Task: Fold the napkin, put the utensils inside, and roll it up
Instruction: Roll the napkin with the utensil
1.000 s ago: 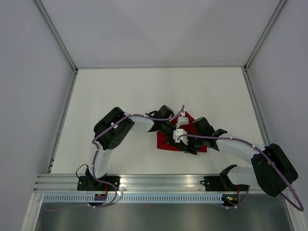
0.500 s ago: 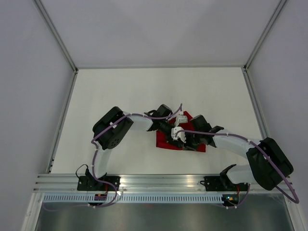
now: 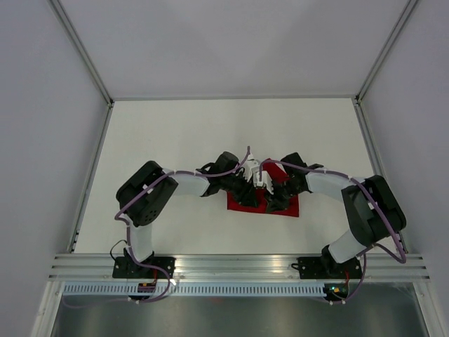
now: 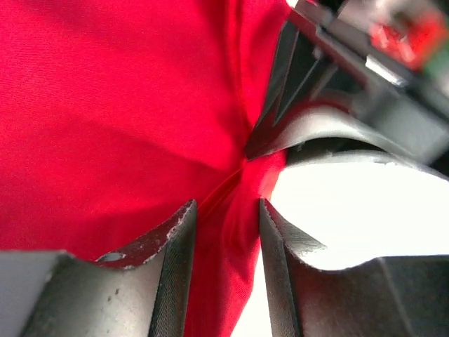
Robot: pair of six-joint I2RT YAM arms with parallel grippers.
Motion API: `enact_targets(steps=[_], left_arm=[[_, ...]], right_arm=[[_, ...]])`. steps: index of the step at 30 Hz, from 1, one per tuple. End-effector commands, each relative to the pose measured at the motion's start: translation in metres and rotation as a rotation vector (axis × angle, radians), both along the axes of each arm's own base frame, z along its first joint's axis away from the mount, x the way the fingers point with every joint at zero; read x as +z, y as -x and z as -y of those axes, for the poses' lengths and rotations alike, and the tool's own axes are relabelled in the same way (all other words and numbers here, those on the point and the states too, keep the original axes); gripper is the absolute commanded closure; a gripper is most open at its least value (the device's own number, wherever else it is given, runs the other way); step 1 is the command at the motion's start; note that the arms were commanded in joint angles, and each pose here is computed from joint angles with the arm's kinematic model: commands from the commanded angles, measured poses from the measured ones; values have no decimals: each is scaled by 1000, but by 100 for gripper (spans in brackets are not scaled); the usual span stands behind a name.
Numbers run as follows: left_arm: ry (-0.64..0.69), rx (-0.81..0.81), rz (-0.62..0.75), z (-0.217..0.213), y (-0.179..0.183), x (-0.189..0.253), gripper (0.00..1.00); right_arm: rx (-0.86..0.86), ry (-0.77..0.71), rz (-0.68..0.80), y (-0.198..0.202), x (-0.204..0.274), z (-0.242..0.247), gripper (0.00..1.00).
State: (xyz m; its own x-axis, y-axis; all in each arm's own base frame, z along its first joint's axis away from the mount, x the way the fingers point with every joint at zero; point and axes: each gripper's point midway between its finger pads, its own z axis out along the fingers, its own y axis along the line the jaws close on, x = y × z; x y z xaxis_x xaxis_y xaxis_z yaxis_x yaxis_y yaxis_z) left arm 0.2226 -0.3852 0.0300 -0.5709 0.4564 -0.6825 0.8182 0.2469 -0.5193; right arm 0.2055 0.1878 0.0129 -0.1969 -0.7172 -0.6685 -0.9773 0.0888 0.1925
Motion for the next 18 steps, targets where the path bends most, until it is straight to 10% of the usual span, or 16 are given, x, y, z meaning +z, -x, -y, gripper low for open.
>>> enact_targets(steps=[1, 18], left_arm=[[132, 151, 198, 10, -36, 58, 52], [48, 211, 863, -21, -16, 84, 33]], right_arm=[[35, 47, -156, 20, -15, 18, 96], [65, 94, -464, 8, -35, 21, 96]])
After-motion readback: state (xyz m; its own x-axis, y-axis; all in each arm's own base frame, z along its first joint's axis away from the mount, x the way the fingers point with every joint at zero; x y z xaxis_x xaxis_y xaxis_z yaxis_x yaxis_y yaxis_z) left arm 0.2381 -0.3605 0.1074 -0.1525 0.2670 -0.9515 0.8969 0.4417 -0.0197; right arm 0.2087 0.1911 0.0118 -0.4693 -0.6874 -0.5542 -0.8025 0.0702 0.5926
